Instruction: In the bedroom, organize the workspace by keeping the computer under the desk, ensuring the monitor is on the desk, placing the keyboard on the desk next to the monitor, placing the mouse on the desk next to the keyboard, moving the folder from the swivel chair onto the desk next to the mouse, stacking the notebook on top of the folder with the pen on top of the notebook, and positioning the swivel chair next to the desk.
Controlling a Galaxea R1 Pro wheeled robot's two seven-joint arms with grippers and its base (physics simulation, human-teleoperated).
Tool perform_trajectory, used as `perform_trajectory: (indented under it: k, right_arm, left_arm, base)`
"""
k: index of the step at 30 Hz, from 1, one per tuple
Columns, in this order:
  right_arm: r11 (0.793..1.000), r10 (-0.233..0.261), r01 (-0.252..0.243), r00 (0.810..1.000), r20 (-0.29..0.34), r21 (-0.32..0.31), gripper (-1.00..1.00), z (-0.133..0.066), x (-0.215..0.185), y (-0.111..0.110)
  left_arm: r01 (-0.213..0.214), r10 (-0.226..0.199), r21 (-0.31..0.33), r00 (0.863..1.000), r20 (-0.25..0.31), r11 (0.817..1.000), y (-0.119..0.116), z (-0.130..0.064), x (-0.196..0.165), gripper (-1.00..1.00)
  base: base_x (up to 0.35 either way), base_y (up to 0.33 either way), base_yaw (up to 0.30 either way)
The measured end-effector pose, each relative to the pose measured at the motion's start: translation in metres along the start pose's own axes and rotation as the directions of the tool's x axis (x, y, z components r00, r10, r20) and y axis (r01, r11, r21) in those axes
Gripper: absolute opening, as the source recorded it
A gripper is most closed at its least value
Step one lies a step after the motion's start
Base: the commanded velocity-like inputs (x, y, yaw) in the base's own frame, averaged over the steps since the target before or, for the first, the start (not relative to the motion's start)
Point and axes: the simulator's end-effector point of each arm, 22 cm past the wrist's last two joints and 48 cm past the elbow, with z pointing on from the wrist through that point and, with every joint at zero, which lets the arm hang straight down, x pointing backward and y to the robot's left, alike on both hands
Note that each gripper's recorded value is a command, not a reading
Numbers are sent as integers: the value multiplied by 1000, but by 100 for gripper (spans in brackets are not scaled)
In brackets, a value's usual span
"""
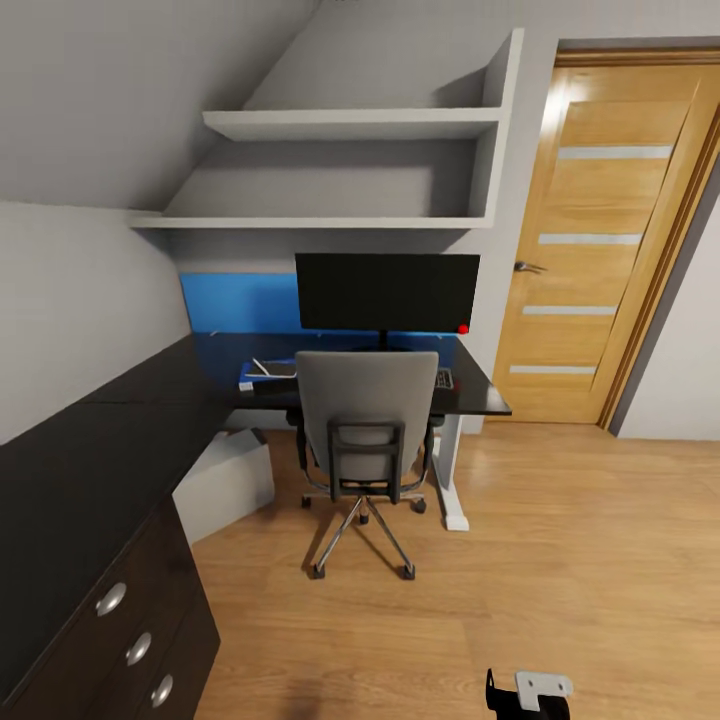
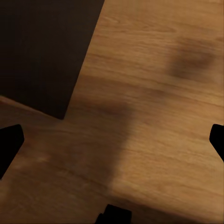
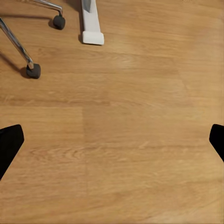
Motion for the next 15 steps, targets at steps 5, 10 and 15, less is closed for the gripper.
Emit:
perform_trajectory:
  k: [5,10,15]
  right_arm:
    - [1000,0,0,1000,-1,0,100,-4,-8,-2]
    - [1000,0,0,1000,-1,0,100,-8,-16,-4]
    - [1000,0,0,1000,-1,0,100,-13,-24,-6]
  left_arm:
    - [-2,2,4,1000,-4,1000,1,-7,-6,100]
    - [-3,3,6,1000,-7,1000,1,-14,-11,100]
    - [-6,6,7,1000,-15,1000,2,-20,-16,100]
  base:
    - [0,0,0]
    - [0,0,0]
    - [0,0,0]
